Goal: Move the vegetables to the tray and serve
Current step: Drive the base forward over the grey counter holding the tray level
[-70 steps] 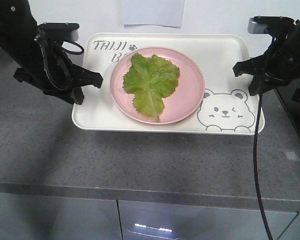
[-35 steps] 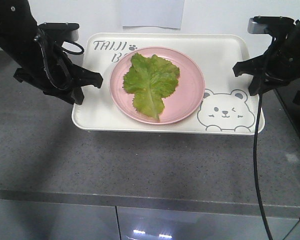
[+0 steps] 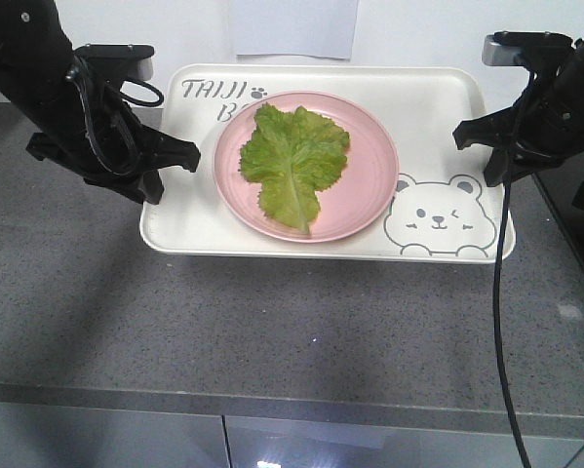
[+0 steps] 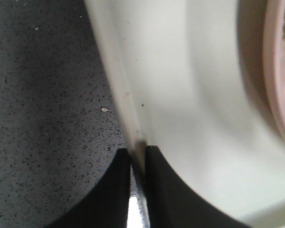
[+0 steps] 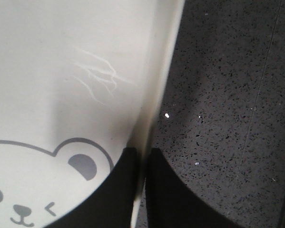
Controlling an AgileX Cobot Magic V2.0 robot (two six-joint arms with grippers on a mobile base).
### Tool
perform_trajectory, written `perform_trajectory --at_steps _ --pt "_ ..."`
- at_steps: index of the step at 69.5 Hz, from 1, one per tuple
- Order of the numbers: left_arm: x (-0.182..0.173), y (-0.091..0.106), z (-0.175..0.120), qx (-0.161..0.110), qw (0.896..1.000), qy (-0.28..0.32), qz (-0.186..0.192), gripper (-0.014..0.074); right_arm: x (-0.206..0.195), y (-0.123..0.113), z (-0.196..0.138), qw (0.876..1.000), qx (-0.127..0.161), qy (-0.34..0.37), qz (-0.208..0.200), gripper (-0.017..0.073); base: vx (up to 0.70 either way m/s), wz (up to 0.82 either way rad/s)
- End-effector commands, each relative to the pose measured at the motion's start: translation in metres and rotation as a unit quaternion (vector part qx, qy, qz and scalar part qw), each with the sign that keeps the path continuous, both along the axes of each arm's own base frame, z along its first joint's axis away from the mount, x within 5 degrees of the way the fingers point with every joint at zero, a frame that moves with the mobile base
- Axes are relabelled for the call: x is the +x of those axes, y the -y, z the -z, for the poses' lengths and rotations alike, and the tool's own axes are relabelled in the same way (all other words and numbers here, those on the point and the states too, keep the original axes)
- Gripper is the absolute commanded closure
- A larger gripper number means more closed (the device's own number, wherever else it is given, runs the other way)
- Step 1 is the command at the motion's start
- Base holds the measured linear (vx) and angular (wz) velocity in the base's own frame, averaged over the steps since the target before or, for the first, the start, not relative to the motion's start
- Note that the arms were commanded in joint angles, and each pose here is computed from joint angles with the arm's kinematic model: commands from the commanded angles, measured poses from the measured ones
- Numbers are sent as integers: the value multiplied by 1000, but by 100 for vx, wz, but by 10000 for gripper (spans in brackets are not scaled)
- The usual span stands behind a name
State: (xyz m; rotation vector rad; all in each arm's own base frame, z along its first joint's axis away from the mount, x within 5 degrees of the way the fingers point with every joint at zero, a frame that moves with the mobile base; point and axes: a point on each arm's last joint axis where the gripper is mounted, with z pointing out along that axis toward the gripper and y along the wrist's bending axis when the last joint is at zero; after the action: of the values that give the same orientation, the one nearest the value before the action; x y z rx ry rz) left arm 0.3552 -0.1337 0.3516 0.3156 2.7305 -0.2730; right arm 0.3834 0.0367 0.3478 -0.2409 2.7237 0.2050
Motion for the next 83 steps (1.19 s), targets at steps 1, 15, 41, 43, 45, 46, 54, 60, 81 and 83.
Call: perform_trajectory --at_steps 1,15,41,43,45,46,54,60,81,83 --pt "-13 19 -39 -101 992 64 26 599 -17 -18 -30 997 62 28 -39 565 3 0" --pt "-13 19 -39 -101 992 64 26 599 -17 -18 -30 997 62 28 -39 565 3 0" --pt "-13 19 -39 -101 992 64 26 599 -17 -18 -30 997 62 28 -39 565 4 0" --pt "-13 19 -39 -101 992 64 26 599 -17 -18 -30 997 62 28 -39 565 4 0" --pt "-13 19 -39 -101 992 64 26 599 -17 -18 -30 997 62 28 -39 565 4 0" --pt "-13 19 -39 -101 992 64 26 599 -17 -18 -30 997 62 28 -39 565 4 0" --pt "-13 19 -39 -101 992 64 26 599 -17 -18 -30 997 62 28 -39 565 4 0" --pt "-13 19 -39 -101 992 64 26 599 -17 -18 -30 997 62 28 -39 565 4 0" --pt "-13 19 -39 -101 992 64 26 599 -17 -18 -30 997 62 28 -39 565 4 0" --pt "-13 19 -39 -101 992 64 26 599 -17 -18 -30 997 62 28 -39 565 4 0"
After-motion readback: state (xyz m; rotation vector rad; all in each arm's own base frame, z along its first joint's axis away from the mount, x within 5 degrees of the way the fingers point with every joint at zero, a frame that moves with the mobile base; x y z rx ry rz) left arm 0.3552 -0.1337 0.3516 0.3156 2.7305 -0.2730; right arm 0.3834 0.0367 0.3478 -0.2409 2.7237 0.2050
